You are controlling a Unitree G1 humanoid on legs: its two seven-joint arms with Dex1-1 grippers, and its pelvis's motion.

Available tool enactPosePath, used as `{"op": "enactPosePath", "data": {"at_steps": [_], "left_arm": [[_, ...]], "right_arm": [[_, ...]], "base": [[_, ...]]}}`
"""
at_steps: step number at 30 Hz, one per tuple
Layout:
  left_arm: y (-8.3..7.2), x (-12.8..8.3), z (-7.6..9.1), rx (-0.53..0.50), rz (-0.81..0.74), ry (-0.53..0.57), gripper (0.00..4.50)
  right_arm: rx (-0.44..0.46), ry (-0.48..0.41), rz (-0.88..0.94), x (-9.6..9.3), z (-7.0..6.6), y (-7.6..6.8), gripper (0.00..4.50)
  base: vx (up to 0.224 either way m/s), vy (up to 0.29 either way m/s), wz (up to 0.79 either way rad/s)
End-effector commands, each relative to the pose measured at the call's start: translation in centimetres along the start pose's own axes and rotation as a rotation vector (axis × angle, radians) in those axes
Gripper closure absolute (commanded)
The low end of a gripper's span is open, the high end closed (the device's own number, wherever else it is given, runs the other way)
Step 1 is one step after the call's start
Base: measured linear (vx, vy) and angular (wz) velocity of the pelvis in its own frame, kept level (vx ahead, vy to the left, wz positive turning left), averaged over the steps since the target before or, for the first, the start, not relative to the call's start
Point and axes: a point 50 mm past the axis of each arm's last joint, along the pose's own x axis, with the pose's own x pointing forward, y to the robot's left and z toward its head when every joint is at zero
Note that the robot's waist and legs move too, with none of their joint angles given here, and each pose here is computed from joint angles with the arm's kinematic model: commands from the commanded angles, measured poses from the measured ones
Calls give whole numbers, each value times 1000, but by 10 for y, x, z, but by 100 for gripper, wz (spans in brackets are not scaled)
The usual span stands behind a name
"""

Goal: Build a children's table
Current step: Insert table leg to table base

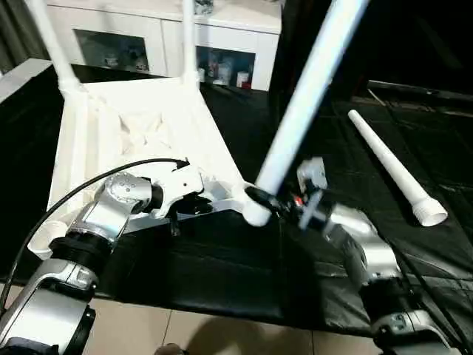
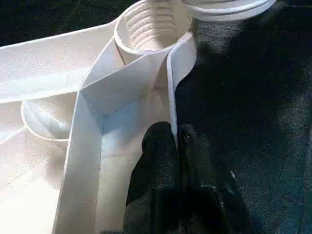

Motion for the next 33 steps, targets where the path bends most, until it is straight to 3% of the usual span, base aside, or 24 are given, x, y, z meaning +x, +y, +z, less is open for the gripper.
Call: {"op": "enactPosePath", "data": {"at_steps": [1,19,33], "left_arm": [[6,-4,17,78,8,-23,450],[1,-6,13,75,-8,-21,450],[-18,-2,19,112,-85,-40,450]], "right_arm": [[-7,-24,-21,-3,6,-2,261],[12,-39,-25,-5,8,4,261],[5,-37,-13,12,16,5,261]], "base": [[0,0,0],[0,0,0],[0,0,0]]}}
